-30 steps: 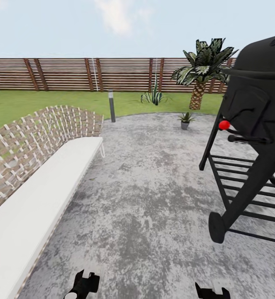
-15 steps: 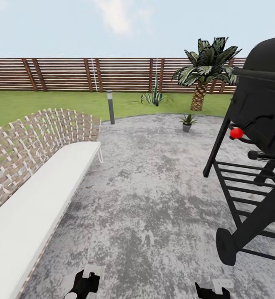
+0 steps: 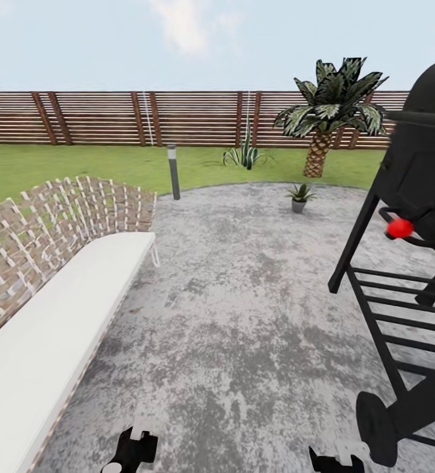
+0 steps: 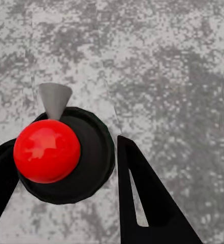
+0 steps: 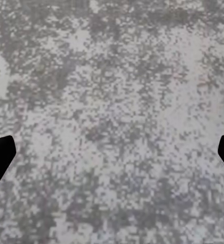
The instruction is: Pick up the pesticide atomizer in the garden and spray insectifuge to fully cover both potted plants in the garden.
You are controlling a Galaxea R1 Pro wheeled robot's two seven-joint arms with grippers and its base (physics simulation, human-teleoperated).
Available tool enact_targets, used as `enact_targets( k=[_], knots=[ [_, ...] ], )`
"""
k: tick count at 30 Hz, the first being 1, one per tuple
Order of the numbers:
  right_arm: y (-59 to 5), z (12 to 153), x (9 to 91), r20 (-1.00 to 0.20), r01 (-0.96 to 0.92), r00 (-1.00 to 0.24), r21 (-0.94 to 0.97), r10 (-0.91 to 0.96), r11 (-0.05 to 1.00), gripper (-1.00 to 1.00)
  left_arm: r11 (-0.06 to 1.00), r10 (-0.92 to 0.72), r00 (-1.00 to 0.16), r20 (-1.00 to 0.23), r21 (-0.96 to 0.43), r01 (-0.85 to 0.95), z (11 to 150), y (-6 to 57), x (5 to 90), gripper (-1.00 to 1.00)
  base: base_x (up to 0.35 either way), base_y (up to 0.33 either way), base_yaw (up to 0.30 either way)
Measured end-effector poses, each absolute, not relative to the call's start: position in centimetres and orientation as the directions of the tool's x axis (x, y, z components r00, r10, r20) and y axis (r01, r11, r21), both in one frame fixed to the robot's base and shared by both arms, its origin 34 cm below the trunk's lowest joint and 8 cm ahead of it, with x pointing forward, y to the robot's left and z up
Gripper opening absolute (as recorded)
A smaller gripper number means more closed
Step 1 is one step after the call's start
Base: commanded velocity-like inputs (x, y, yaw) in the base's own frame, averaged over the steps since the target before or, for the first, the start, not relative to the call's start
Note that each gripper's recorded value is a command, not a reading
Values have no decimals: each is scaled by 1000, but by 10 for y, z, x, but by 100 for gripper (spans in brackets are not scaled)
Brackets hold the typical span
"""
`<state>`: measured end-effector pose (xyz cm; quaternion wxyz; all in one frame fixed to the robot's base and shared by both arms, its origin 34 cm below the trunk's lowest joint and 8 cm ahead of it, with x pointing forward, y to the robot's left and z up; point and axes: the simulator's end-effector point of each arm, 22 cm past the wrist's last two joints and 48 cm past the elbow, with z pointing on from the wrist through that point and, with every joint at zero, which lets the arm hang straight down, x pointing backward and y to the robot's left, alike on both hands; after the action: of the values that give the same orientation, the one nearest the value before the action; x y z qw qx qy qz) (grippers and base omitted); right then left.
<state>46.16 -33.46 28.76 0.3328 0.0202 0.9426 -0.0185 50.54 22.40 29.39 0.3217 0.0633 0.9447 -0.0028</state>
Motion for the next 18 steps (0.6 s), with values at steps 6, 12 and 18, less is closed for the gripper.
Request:
enact_targets(
  k=[6, 12, 18],
  knots=[
    [-335, 288, 462, -628, 50, -778, -21, 26, 999, 100, 992, 118, -785, -608, 35, 121, 294, 224, 505, -100, 339, 0, 0],
    [-335, 288, 462, -628, 50, -778, -21, 26, 999, 100, 992, 118, -785, -608, 36, 121, 294, 224, 505, -100, 339, 0, 0],
    [-335, 288, 462, -628, 50, -778, -21, 26, 999, 100, 992, 118, -785, -609, 36, 121, 294, 224, 505, -100, 339, 0, 0]
  ],
)
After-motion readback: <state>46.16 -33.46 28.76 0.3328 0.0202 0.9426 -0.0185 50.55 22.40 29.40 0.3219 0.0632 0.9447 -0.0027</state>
